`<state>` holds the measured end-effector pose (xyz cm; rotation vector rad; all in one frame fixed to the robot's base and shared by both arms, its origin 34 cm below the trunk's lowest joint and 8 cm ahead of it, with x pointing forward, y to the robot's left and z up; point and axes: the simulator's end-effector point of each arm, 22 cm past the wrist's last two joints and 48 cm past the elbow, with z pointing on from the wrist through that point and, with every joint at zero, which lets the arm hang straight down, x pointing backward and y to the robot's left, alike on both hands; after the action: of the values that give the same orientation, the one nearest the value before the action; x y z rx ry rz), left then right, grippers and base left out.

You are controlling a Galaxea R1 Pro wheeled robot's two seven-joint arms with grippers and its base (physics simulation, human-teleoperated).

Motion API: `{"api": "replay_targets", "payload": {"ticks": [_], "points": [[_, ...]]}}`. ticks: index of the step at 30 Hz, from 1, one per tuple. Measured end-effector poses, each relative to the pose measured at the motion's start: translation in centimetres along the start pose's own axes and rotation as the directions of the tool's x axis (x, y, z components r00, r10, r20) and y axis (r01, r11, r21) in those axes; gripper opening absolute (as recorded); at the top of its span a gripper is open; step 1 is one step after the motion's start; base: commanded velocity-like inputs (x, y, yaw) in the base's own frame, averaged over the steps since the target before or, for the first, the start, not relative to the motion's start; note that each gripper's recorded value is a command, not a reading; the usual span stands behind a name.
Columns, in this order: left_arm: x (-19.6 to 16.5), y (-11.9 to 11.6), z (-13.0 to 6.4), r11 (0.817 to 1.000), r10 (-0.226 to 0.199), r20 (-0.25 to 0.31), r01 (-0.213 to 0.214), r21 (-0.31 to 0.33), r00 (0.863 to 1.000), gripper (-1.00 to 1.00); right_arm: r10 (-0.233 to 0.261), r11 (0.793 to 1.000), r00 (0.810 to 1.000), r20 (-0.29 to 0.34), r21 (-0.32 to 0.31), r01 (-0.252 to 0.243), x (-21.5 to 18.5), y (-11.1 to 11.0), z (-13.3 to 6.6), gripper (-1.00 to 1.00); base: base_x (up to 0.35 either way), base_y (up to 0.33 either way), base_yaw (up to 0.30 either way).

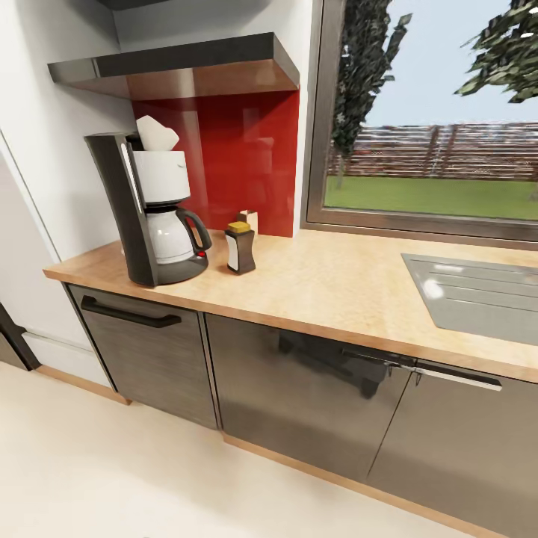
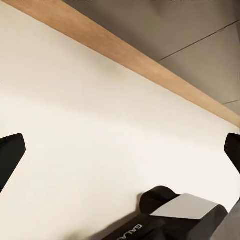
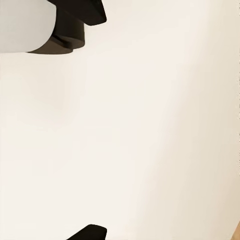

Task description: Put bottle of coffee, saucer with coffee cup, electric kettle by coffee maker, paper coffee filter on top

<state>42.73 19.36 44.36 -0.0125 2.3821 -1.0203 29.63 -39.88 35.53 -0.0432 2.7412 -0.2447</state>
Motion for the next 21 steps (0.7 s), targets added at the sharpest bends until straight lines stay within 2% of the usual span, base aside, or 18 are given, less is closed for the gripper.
{"api": "replay_targets", "payload": {"ticks": [2,5,10,15,16,21], "points": [[-0.1,0.1,0.0,1.0,-0.006,0.007,0.006,-0.003,1.0,1.0,0.0,1.0,1.0,0.001,-0.001,0.0,0.0,0.1,0.0,1.0,0.0,0.0,0.0],[-1.0,0.5,-0.2,0.999,-0.037,0.05,0.038,-0.017,0.998,1.0,-0.001,1.0,1.0,0.001,-0.001,0.001,0.0,0.1,0.0,1.0,0.0,0.0,-0.055],[-0.9,1.0,-0.6,0.997,-0.068,0.076,0.071,-0.031,0.995,1.0,-0.001,1.0,1.0,0.001,-0.001,0.001,0.0,0.0,0.0,1.0,0.0,0.0,-0.172],[-2.0,2.6,-1.6,0.985,-0.139,0.17,0.154,-0.079,0.976,1.0,-0.001,1.0,1.0,0.002,-0.001,0.001,-0.1,0.1,0.0,1.0,0.0,0.0,-0.23],[-1.9,3.4,-2.0,0.978,-0.16,0.195,0.183,-0.103,0.968,1.0,-0.001,1.0,1.0,0.003,-0.001,0.001,-0.1,0.1,0.0,1.0,0.0,0.0,-0.238],[-1.8,4.6,-2.6,0.964,-0.187,0.229,0.224,-0.144,0.955,1.0,0.0,1.0,1.0,0.004,-0.001,0.0,-0.1,0.0,0.0,1.0,0.0,0.0,-0.24]]}}
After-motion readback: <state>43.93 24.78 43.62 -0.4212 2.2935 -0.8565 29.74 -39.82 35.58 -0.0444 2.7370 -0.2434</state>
